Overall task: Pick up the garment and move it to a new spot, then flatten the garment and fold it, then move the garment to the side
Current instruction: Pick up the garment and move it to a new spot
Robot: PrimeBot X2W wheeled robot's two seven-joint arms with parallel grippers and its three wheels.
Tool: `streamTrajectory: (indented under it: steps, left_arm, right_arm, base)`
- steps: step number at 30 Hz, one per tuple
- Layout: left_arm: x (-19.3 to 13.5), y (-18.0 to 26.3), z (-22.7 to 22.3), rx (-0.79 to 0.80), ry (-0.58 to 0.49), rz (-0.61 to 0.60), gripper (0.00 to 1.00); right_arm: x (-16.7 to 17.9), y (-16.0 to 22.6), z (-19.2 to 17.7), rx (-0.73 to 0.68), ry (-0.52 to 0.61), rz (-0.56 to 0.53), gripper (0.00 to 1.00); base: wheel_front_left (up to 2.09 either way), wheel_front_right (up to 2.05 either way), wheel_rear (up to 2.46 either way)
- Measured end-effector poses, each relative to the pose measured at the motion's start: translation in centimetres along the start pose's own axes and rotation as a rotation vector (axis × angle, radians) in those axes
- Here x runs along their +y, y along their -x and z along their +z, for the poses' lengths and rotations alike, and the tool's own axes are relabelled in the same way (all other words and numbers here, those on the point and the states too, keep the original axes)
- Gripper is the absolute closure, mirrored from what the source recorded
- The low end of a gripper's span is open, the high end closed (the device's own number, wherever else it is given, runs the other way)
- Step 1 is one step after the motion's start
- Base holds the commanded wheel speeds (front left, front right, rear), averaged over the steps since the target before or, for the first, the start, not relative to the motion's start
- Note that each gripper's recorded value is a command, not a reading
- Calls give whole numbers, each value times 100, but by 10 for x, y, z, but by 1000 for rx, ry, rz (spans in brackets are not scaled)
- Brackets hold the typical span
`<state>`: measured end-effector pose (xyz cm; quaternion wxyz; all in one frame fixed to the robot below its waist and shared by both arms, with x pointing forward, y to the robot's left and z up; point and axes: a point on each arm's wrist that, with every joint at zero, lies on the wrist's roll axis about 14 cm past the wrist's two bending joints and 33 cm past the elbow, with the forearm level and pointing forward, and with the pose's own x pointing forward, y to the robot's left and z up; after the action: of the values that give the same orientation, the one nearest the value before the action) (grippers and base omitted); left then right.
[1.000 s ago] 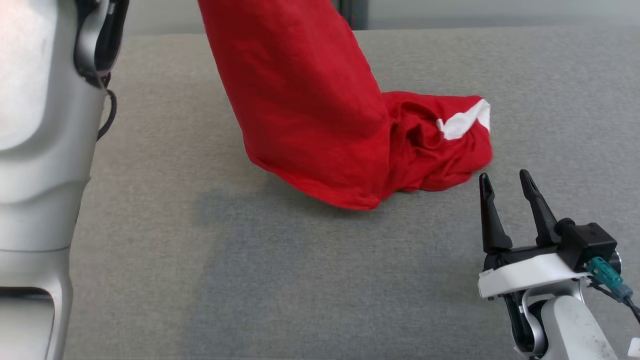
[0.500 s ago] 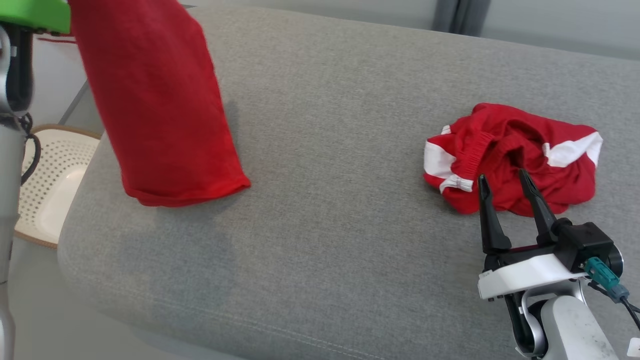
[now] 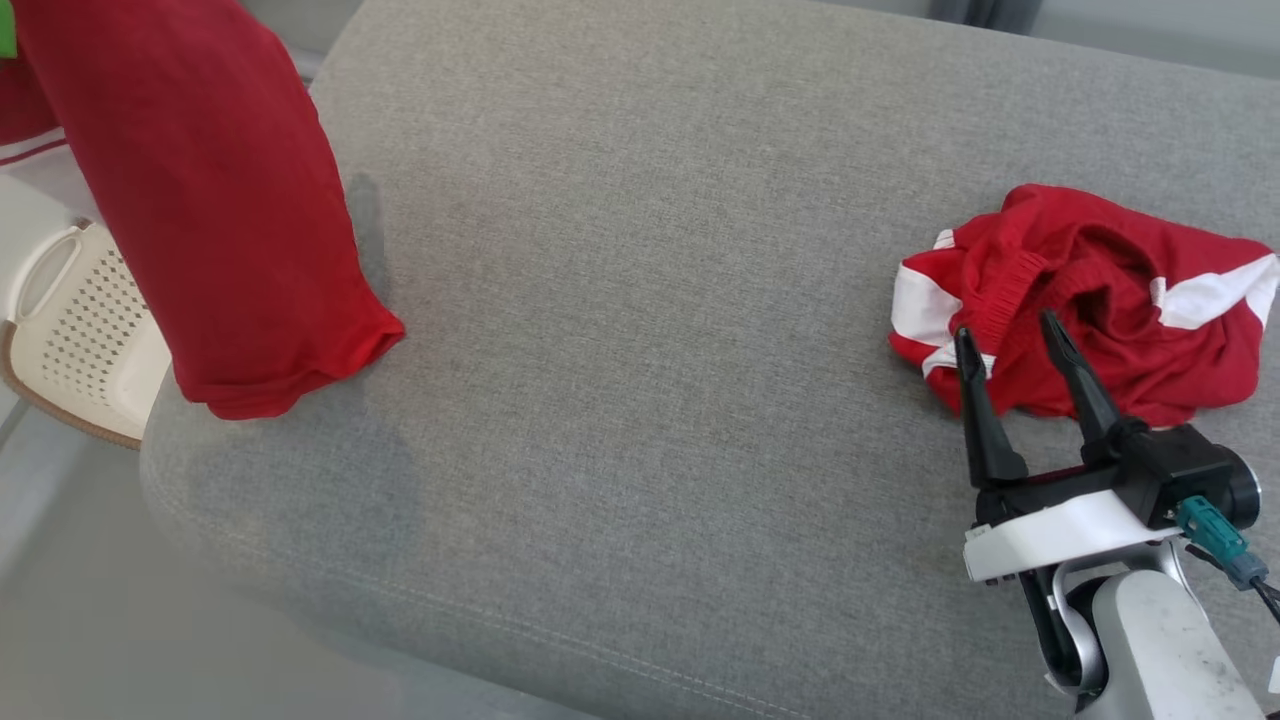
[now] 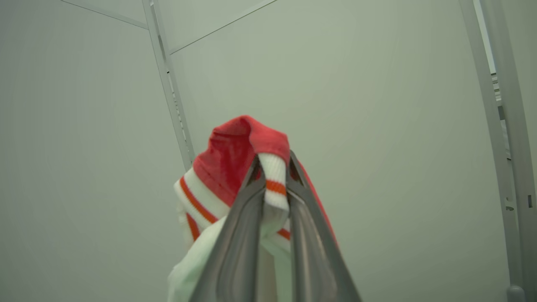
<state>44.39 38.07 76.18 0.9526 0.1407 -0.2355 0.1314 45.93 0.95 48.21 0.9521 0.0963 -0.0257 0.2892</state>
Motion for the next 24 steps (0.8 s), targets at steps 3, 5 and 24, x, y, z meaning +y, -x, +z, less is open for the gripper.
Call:
streamTrajectory:
  steps: [3,5,24]
  left_arm:
    - [-1,-12,-2,-8,-1,3,100]
    - [-6,-20,-5,-8,2,-1,100]
    - [-64,-29,-125,203,122,-14,100]
  right_arm:
    - [-13,3,-1,4,23,-21,0]
    - [-21,6,-1,4,33,-35,0]
    - [-77,27,-6,42,93,-152,0]
  base:
    - [0,0,0]
    - [0,0,0]
    - [0,0,0]
